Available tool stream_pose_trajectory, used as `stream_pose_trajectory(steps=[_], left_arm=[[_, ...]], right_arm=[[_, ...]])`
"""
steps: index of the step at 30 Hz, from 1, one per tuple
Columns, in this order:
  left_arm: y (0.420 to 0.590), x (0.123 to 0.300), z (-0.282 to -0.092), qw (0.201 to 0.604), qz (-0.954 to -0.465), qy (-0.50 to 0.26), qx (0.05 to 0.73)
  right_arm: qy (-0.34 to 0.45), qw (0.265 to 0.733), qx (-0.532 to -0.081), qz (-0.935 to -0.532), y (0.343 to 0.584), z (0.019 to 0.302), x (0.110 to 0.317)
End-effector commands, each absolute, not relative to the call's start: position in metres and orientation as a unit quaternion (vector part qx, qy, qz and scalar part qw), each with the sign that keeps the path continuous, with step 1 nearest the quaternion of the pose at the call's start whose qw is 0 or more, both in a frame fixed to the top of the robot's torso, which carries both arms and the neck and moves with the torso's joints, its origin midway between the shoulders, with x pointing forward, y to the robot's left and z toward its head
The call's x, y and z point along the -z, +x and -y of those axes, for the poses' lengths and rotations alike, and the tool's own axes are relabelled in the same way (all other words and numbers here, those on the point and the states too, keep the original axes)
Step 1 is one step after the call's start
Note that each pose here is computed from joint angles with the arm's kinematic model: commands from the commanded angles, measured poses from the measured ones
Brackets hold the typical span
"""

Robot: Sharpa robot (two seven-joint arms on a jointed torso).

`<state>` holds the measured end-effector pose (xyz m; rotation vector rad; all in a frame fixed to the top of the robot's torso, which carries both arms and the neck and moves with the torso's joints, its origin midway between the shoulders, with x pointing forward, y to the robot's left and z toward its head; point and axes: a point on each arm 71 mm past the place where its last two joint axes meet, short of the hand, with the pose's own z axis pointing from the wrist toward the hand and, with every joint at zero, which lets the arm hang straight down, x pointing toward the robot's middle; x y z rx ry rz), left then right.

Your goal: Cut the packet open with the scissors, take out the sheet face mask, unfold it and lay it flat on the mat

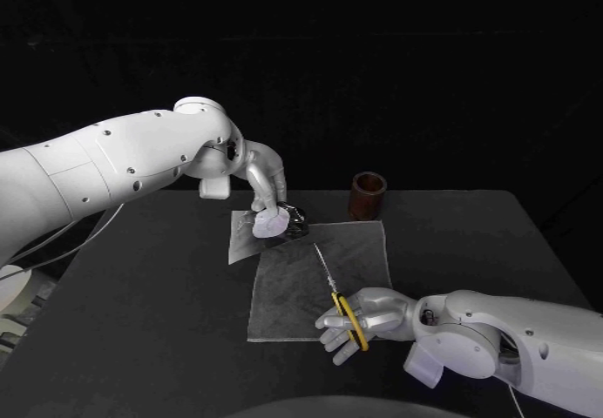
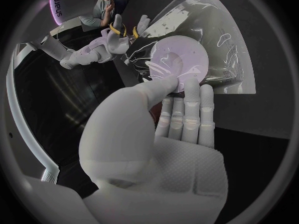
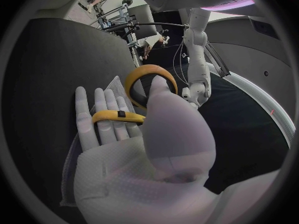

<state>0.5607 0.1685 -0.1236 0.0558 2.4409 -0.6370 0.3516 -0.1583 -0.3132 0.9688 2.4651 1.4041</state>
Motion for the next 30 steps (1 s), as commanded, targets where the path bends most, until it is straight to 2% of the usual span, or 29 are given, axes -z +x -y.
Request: stream_pose_trajectory(steps=[1, 5, 12, 22, 30], left_arm=[[0.562, 0.122, -0.17, 0.307, -0.92, 0.014, 0.242], [0.565, 0.122, -0.173, 0.312, -0.918, -0.002, 0.246], [0.569, 0.122, -0.171, 0.32, -0.914, -0.022, 0.249], [0.577, 0.122, -0.174, 0.348, -0.905, -0.069, 0.236], [0.579, 0.123, -0.169, 0.349, -0.904, -0.08, 0.235]], right_arm=[[0.337, 0.005, -0.516, -0.788, 0.351, 0.157, 0.309], [0.333, -0.048, -0.532, -0.777, 0.35, 0.159, 0.307], [0.331, -0.089, -0.549, -0.762, 0.35, 0.159, 0.305], [0.329, -0.088, -0.569, -0.749, 0.363, 0.16, 0.291], [0.324, -0.082, -0.572, -0.749, 0.372, 0.16, 0.286]])
